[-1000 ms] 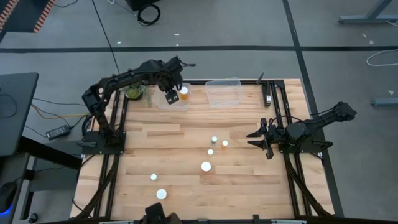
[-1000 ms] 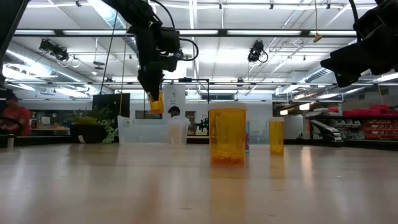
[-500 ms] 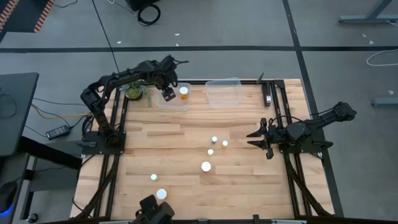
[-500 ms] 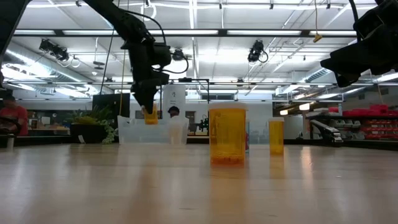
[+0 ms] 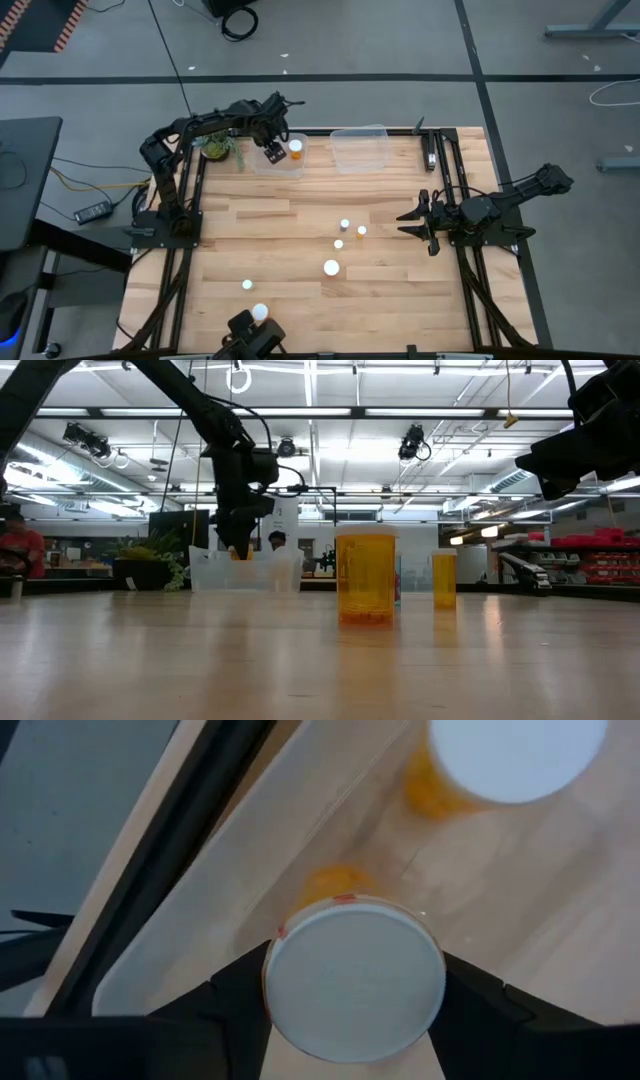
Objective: Pick and place medicine bottles into bin by pill shape (circle, oval)
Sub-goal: Put the top large orange pill bottle into the left bin
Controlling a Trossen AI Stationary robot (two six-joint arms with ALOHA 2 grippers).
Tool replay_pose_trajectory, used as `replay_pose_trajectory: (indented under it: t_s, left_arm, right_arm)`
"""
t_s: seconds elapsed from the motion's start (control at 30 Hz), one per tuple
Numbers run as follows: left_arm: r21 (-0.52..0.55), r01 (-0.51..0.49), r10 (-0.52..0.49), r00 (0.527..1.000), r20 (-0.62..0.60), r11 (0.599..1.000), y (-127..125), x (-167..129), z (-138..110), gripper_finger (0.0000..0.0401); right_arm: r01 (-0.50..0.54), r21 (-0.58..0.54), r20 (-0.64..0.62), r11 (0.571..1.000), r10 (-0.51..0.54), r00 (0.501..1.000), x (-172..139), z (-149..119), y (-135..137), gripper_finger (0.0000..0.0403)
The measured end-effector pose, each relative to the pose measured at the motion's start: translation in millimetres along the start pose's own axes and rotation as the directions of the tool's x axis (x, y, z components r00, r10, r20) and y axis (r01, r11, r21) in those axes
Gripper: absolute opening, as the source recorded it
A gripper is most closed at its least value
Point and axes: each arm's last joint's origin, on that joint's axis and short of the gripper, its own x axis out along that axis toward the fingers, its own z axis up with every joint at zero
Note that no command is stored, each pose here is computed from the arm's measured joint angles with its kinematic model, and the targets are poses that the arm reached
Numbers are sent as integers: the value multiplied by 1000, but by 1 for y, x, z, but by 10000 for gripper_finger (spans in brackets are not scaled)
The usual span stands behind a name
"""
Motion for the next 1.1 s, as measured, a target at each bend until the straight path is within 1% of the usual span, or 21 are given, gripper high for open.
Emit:
replay_pose_trajectory:
  t_s: [0.1, 0.3, 0.5, 0.63, 0.9, 0.93, 1.0, 1.1]
  left_arm:
    - [-2, -4, 4, 1000, -7, 1000, 1, 2, 0, 227]
    - [-28, -9, 9, 1000, -1, 1000, 2, 3, 0, 252]
    - [-30, -11, 11, 1000, 7, 999, 2, 3, 1, 265]
    - [-29, -37, 37, 999, 8, 999, 3, 2, 2, 270]
    - [-24, -43, 45, 997, 64, 999, 3, -18, 18, 290]
    - [-19, -39, 40, 997, 66, 999, 2, -21, 20, 292]
    - [-4, 4, -4, 997, 72, 1000, -3, -30, 24, 294]
    - [40, 122, -124, 990, 69, 992, -19, -40, 27, 294]
  right_arm:
    - [0, 0, 0, 1000, 0, 1000, 0, 0, 0, 138]
    - [0, 0, 0, 1000, 0, 1000, 0, 0, 0, 138]
    - [0, 0, 0, 1000, 0, 1000, 0, 0, 0, 138]
    - [0, 0, 0, 1000, 0, 1000, 0, 0, 0, 138]
    - [0, 0, 0, 1000, 0, 1000, 0, 0, 0, 138]
    - [0, 0, 0, 1000, 0, 1000, 0, 0, 0, 138]
    - [0, 0, 0, 1000, 0, 1000, 0, 0, 0, 138]
    - [0, 0, 0, 1000, 0, 1000, 0, 0, 0, 138]
